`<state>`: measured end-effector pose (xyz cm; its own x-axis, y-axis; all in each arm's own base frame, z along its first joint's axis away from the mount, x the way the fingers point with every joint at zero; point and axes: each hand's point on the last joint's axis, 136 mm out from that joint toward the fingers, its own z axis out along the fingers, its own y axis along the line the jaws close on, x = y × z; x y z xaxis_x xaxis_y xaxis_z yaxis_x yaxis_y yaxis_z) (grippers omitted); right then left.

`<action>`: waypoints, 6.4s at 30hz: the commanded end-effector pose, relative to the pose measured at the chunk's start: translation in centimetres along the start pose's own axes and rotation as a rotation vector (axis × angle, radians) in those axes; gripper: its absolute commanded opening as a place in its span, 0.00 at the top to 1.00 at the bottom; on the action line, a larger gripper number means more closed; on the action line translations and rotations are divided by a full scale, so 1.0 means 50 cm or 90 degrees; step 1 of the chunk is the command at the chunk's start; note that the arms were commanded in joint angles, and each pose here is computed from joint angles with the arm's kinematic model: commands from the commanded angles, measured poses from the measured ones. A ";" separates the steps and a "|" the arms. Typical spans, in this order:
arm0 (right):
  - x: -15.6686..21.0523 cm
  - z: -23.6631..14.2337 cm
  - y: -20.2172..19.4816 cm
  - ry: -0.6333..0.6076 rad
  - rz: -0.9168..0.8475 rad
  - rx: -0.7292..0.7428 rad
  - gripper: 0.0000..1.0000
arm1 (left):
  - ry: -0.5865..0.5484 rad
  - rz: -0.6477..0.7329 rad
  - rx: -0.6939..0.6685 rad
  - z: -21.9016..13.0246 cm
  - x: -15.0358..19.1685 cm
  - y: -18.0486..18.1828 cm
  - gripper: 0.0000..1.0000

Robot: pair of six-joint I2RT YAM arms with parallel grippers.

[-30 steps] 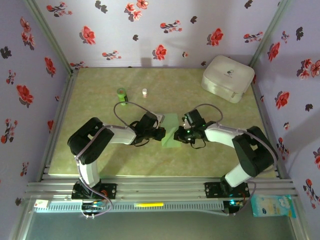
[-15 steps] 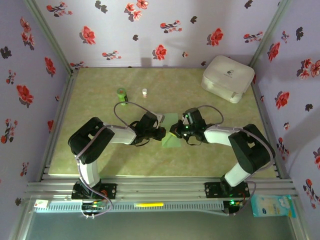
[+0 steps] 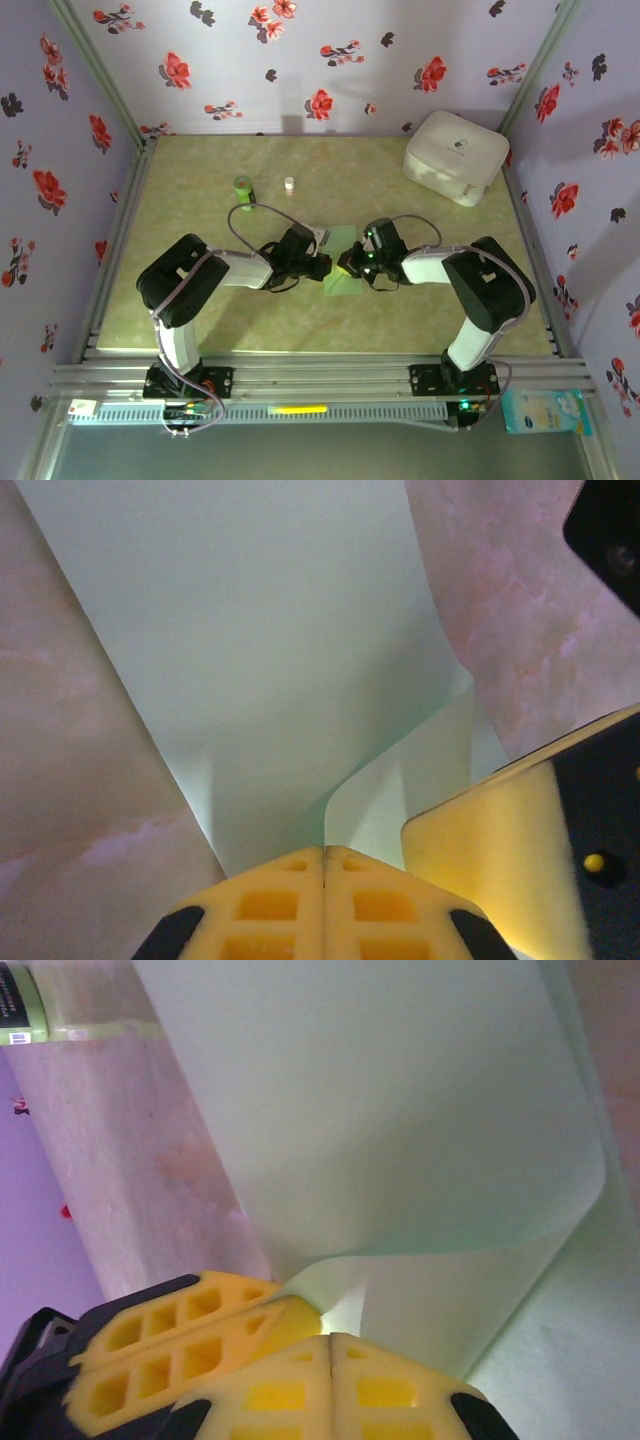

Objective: Fold a paper plane with a square sheet of paper (pick it up from the middle)
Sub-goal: Fold the triangle a second time at the center of the table.

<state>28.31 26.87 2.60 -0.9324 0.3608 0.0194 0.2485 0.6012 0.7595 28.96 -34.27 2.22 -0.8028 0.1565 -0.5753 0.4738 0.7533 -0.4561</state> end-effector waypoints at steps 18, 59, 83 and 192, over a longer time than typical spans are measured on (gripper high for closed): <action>-0.061 -0.050 0.008 -0.060 0.012 -0.014 0.99 | 0.090 -0.014 -0.042 0.017 0.067 0.041 0.99; -0.106 -0.049 -0.101 -0.098 0.107 0.041 0.99 | 0.108 -0.011 -0.052 0.013 0.078 0.051 0.99; -0.055 -0.046 0.030 0.001 -0.022 -0.019 0.99 | 0.105 -0.012 -0.050 0.010 0.074 0.048 0.99; -0.028 -0.025 -0.118 0.007 0.008 0.113 1.00 | 0.198 -0.224 0.118 -0.004 0.064 -0.068 0.95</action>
<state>29.52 23.95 1.60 -0.9470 0.3203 -0.0237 0.2063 0.6632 0.7194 24.96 -36.82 3.63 -0.9761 0.1043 -0.1907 0.2130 0.6330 -0.7443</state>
